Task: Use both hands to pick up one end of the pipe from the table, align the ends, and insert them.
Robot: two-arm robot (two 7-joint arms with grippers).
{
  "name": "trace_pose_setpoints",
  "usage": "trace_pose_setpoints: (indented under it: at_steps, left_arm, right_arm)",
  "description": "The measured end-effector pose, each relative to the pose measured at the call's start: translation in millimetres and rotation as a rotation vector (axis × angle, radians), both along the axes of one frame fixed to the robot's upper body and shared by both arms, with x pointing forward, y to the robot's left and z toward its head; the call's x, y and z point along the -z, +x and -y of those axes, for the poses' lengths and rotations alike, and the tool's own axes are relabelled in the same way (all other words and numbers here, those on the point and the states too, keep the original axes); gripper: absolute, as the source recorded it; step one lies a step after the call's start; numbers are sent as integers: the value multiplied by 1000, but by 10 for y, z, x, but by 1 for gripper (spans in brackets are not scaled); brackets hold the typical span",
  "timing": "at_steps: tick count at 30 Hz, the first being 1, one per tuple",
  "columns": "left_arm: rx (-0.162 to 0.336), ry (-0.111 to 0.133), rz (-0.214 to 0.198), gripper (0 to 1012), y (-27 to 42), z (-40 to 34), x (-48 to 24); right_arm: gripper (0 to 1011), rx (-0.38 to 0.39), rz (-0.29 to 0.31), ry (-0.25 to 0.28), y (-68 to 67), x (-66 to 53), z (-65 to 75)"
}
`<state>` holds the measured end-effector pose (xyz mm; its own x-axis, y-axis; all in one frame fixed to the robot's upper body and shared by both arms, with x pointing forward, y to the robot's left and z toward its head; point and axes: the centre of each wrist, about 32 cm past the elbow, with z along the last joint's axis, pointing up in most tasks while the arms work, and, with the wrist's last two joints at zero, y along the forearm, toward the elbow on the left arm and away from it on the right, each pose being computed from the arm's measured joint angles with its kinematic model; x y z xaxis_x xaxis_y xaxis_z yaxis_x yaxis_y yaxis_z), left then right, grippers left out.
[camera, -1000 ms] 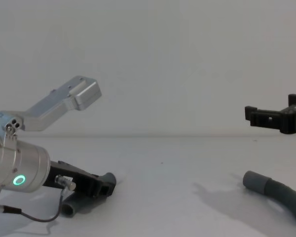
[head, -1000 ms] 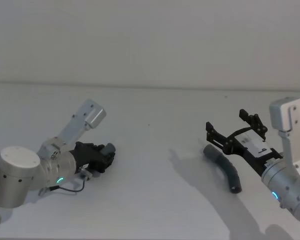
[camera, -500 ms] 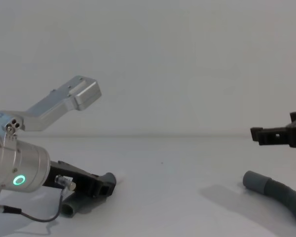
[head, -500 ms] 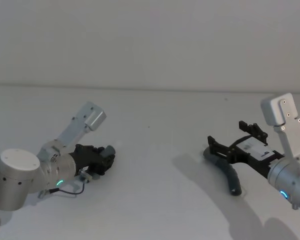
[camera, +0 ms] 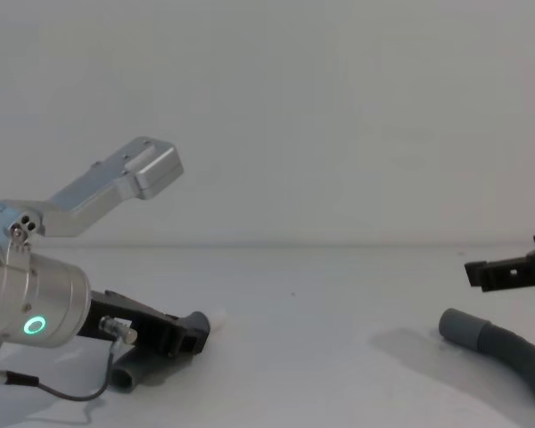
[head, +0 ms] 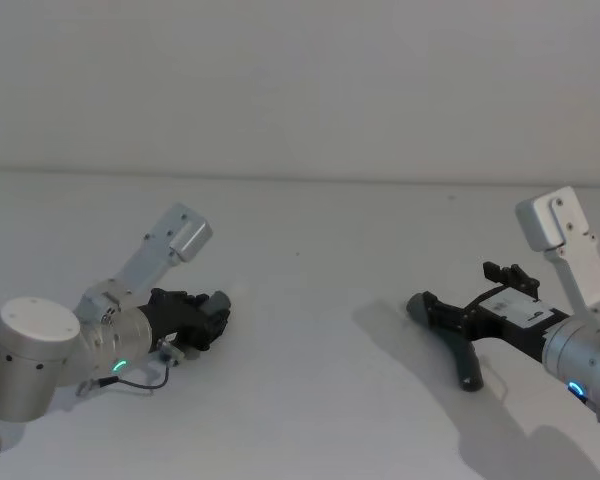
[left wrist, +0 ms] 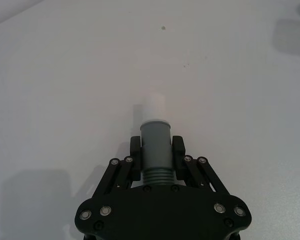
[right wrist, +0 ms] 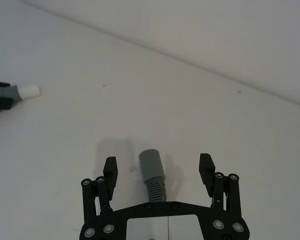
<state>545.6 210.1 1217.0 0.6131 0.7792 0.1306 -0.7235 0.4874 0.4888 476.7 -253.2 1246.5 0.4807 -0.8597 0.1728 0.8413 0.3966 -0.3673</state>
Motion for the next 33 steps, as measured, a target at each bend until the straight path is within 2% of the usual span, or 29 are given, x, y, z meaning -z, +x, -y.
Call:
trace_pose_setpoints:
  at_steps: [14,33]
  left_arm:
    - [0,0,0,352,0,0,0]
    - [0,0,0,352,0,0,0]
  right_arm:
    - [1001,2,-90,-20,140,90,13]
    - [1001,-6,-154,-28,292,193,12]
